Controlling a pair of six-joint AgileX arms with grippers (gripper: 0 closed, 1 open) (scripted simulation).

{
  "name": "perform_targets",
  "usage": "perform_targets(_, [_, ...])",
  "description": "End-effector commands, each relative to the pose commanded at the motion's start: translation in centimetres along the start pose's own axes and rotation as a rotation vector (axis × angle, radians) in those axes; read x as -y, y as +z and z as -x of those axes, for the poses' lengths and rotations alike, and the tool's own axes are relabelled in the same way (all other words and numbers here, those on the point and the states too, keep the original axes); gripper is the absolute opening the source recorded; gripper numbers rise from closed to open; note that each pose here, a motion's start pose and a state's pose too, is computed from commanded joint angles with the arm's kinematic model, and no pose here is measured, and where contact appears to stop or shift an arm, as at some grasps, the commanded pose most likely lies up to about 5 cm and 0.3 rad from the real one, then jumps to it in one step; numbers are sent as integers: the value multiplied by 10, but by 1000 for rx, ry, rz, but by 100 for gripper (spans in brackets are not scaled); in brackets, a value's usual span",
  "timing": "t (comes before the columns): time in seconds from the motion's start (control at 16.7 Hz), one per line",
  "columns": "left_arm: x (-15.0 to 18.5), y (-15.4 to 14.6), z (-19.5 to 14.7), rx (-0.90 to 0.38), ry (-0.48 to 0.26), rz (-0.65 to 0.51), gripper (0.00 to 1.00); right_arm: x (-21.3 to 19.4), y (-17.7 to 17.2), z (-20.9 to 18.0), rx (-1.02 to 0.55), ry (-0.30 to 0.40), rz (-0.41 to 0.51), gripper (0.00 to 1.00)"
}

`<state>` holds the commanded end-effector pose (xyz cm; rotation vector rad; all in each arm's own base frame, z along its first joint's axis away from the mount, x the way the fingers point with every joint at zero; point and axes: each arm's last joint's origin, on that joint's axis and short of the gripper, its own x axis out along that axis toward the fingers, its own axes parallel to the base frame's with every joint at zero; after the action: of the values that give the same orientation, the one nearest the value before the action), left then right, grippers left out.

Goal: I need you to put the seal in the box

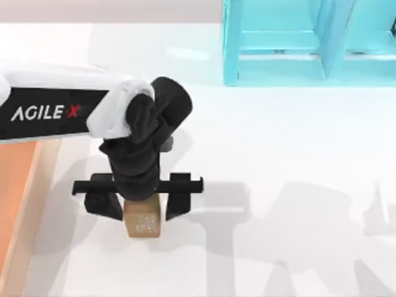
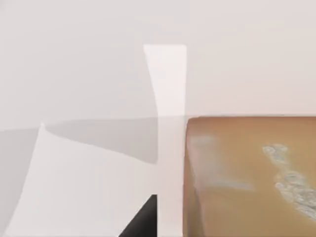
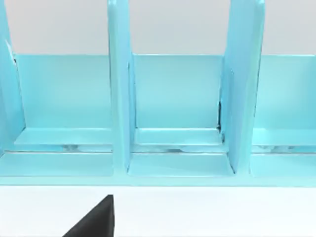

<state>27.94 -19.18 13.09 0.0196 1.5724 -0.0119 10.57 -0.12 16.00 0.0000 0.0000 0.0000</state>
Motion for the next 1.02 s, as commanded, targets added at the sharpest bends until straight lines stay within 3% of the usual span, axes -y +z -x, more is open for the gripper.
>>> perform_targets(0.42, [0,0,0,0,0,0,2,0,0,0,0,0,0,100])
perform_targets(1.02, [0,0,1,0,-1,-1,0,0,0,0,0,0,0,100])
